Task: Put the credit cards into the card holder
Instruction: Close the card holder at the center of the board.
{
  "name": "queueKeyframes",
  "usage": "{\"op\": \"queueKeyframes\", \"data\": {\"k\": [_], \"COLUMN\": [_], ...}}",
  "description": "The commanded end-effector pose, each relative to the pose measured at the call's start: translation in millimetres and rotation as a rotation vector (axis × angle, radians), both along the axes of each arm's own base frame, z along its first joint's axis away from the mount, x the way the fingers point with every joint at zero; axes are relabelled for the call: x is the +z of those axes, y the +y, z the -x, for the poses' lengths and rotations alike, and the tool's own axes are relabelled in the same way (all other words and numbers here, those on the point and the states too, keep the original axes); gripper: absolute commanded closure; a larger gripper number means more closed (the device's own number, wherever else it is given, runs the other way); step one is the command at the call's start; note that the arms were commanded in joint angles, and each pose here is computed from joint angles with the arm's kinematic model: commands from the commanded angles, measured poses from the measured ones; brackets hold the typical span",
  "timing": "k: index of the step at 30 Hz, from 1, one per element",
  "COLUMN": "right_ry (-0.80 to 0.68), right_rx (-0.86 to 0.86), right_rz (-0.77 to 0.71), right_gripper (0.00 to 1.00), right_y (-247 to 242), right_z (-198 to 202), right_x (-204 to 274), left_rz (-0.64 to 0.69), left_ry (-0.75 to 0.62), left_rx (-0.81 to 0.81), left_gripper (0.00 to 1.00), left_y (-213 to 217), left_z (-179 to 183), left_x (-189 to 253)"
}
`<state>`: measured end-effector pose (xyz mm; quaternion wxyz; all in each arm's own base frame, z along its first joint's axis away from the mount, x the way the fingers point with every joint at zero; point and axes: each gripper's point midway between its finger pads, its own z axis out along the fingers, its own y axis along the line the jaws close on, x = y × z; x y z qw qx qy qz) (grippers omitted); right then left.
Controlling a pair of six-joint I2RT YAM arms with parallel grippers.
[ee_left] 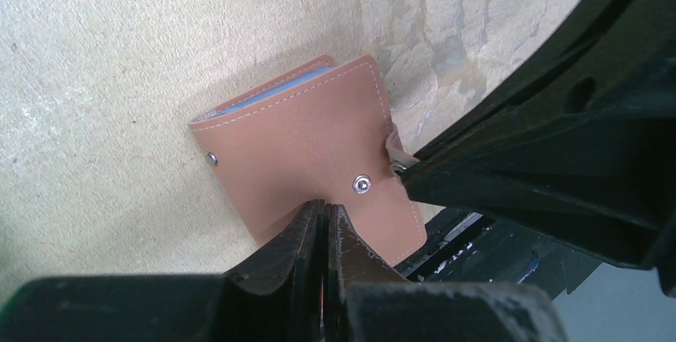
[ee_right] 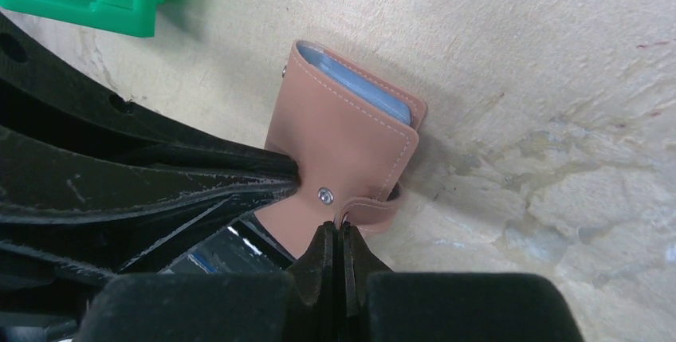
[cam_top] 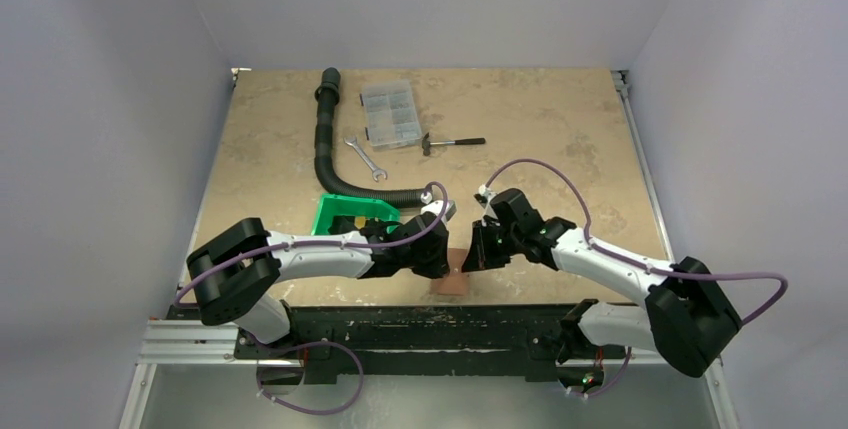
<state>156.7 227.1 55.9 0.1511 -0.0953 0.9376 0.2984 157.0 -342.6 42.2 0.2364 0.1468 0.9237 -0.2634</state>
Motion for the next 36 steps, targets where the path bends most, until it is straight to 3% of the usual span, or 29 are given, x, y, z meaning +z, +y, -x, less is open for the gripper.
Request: {"op": "queueKeyframes", "data": {"k": [1,8,36], "right_ry": [-0.038,0.003,0.087], "right_rx": [0.048,0.065,0.259], "right_rz": [-0.177,-0.226,-0.133], "right_gripper": [1.00,1.00,1.00], "right_y": [28,28,27], "right_z": [-7,-6,-3], "right_x": [16,9,-17], "left_rz": [-0.095,-0.090,-0.071], "left_ry": [0.049,0.048,0.048], "left_rx": [-0.006,-0.005,-0.019], "left_gripper": [0.99,0.99,0.99], "left_y": [22,23,16], "left_z": [15,15,15], "left_x": [-28,-28,-32]}}
